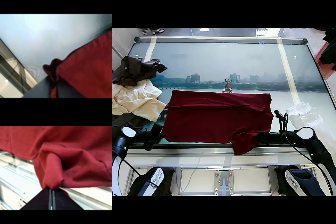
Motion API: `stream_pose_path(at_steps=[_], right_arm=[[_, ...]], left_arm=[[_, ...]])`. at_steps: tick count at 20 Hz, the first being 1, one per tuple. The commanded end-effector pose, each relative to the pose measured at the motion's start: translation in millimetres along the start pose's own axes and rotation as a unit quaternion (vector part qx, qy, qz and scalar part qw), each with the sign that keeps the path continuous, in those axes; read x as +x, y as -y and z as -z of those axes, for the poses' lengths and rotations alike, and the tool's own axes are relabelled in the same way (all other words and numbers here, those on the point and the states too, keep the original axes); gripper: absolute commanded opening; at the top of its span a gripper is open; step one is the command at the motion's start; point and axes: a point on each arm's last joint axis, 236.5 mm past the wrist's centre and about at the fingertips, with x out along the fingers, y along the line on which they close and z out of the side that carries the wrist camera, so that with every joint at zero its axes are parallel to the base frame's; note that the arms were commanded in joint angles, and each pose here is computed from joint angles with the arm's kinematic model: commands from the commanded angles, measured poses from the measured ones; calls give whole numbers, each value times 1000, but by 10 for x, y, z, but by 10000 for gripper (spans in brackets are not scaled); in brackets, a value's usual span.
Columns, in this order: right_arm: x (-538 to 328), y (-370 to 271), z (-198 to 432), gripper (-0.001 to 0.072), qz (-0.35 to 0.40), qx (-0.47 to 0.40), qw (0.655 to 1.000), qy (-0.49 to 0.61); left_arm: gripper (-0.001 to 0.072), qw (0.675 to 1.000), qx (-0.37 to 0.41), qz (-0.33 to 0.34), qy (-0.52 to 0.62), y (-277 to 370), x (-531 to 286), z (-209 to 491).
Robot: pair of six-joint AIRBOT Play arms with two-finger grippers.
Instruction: Fold the shirts.
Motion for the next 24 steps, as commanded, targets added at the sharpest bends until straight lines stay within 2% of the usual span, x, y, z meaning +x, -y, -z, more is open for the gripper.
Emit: stream_pose_path(at_steps=[1, 5, 8, 12, 17, 21, 24], right_arm=[[-2, -15, -27, 28, -3, 2, 1000, 5], [-122, -218, -135, 28, -23, -11, 999, 26], [-473, -401, -395, 27, 7, -43, 996, 77], [-783, -475, -430, 27, 53, -59, 994, 72], [-903, -515, -857, 26, 65, -69, 987, 127], [-889, -471, -1402, 26, 79, -91, 981, 149], [-906, -309, -1869, 25, 117, -99, 974, 165]], left_arm=[[17, 999, 36, -2, -15, -14, 2, 69], [17, 996, 86, 6, -23, 88, -138, 70], [17, 989, 149, 27, -3, 303, -488, -14], [17, 966, 244, 87, 15, 708, -987, 23], [13, 936, 295, 154, 118, 1320, -1489, -379], [14, 919, 352, 133, 115, 1744, -1376, -590], [14, 917, 364, 117, 114, 2086, -1082, -789]])
